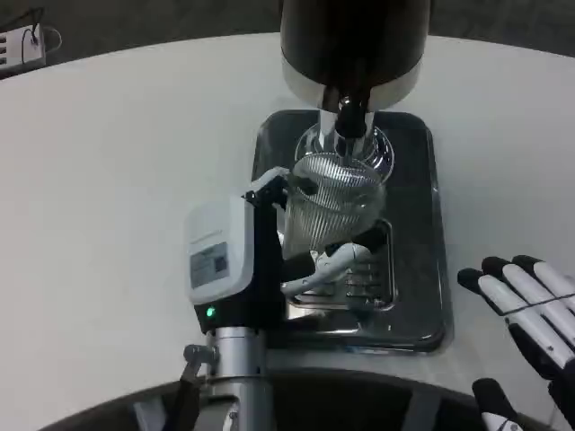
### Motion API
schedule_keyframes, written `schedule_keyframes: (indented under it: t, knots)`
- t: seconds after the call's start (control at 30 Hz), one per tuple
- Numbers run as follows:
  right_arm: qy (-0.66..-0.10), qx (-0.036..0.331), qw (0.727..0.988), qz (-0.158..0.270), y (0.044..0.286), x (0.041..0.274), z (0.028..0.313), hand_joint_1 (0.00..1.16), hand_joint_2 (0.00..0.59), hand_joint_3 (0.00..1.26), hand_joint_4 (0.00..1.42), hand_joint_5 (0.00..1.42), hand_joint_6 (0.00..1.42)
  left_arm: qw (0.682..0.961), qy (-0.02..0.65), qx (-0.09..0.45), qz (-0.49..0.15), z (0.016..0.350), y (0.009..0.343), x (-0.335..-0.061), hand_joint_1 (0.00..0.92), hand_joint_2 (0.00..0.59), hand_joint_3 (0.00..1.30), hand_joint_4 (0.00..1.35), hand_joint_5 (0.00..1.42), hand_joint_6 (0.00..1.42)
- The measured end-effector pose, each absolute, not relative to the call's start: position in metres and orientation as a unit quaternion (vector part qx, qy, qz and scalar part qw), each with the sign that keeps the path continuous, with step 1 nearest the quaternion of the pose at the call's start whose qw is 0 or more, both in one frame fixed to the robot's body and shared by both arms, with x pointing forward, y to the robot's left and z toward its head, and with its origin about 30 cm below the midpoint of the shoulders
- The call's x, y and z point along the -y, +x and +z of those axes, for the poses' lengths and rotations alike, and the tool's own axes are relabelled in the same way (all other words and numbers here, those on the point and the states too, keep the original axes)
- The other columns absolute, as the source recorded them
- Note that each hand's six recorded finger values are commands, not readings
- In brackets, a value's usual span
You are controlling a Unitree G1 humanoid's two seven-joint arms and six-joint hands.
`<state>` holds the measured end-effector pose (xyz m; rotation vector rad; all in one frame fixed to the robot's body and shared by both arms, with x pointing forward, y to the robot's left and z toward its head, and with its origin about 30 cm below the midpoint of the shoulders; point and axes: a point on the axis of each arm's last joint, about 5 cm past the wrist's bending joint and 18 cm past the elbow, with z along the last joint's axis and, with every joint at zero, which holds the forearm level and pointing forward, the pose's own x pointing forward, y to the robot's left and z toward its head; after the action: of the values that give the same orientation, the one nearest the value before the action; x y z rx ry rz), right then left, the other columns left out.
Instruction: Grasp the cup under the faucet to collect the drink, then remove the cup.
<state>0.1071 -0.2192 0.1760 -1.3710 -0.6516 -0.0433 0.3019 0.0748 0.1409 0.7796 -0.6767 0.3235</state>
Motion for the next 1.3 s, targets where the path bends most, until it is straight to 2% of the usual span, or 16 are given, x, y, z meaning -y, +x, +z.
schedule_keyframes:
  t: [0.13, 0.27, 0.37, 0.43, 0.5, 0.53, 0.57, 0.63, 0.73, 0.93, 1.1, 1.3]
  knots:
    - [-0.623, 0.292, 0.726, -0.021, 0.107, 0.221, 0.176, 0.13, 0.533, 0.13, 0.09, 0.09, 0.18, 0.857, 0.372, 0.323, 0.152, 0.143, 0.306, -0.070, 0.762, 0.000, 1.05, 1.04, 1.13, 1.32]
    - [-0.623, 0.290, 0.726, -0.022, 0.107, 0.222, 0.175, 0.13, 0.533, 0.13, 0.09, 0.09, 0.18, 0.860, 0.369, 0.320, 0.151, 0.142, 0.308, -0.067, 0.727, 0.000, 1.02, 0.99, 1.12, 1.29]
    - [-0.622, 0.288, 0.728, -0.023, 0.108, 0.222, 0.174, 0.13, 0.533, 0.13, 0.09, 0.09, 0.18, 0.857, 0.373, 0.322, 0.147, 0.141, 0.307, -0.067, 0.667, 0.000, 0.94, 0.85, 1.03, 1.22]
    - [-0.622, 0.287, 0.728, -0.023, 0.108, 0.222, 0.174, 0.13, 0.533, 0.13, 0.09, 0.09, 0.18, 0.857, 0.375, 0.322, 0.147, 0.141, 0.307, -0.068, 0.567, 0.000, 0.79, 0.65, 0.91, 1.10]
    - [-0.621, 0.287, 0.729, -0.023, 0.109, 0.223, 0.174, 0.12, 0.533, 0.13, 0.09, 0.09, 0.18, 0.857, 0.375, 0.322, 0.148, 0.139, 0.306, -0.070, 0.346, 0.040, 0.61, 0.43, 0.80, 0.94]
    - [-0.621, 0.288, 0.729, -0.024, 0.109, 0.223, 0.174, 0.12, 0.533, 0.13, 0.09, 0.09, 0.18, 0.857, 0.375, 0.322, 0.150, 0.138, 0.305, -0.072, 0.275, 0.037, 0.52, 0.34, 0.72, 0.82]
    - [-0.620, 0.288, 0.729, -0.024, 0.109, 0.223, 0.174, 0.12, 0.533, 0.13, 0.09, 0.09, 0.18, 0.857, 0.375, 0.321, 0.150, 0.137, 0.305, -0.072, 0.230, 0.027, 0.41, 0.24, 0.62, 0.68]
    - [-0.619, 0.290, 0.730, -0.025, 0.110, 0.223, 0.175, 0.12, 0.533, 0.13, 0.09, 0.09, 0.18, 0.857, 0.374, 0.321, 0.150, 0.136, 0.303, -0.074, 0.193, 0.038, 0.29, 0.12, 0.49, 0.47]
    - [-0.619, 0.291, 0.729, -0.025, 0.110, 0.222, 0.175, 0.12, 0.531, 0.13, 0.09, 0.09, 0.18, 0.863, 0.366, 0.318, 0.140, 0.138, 0.303, -0.075, 0.165, 0.043, 0.17, 0.03, 0.39, 0.36]
    - [-0.615, 0.293, 0.731, -0.025, 0.111, 0.222, 0.175, 0.12, 0.529, 0.13, 0.09, 0.09, 0.18, 0.866, 0.367, 0.318, 0.118, 0.142, 0.304, -0.079, 0.079, 0.005, 0.07, 0.00, 0.28, 0.24]
    - [-0.613, 0.293, 0.733, -0.026, 0.111, 0.222, 0.175, 0.12, 0.522, 0.13, 0.09, 0.09, 0.18, 0.873, 0.353, 0.318, 0.105, 0.145, 0.301, -0.080, 0.014, 0.000, 0.06, 0.00, 0.25, 0.22]
    - [-0.611, 0.292, 0.735, -0.026, 0.111, 0.222, 0.174, 0.11, 0.518, 0.14, 0.09, 0.09, 0.18, 0.878, 0.313, 0.342, 0.114, 0.147, 0.276, -0.084, 0.000, 0.000, 0.06, 0.00, 0.25, 0.22]
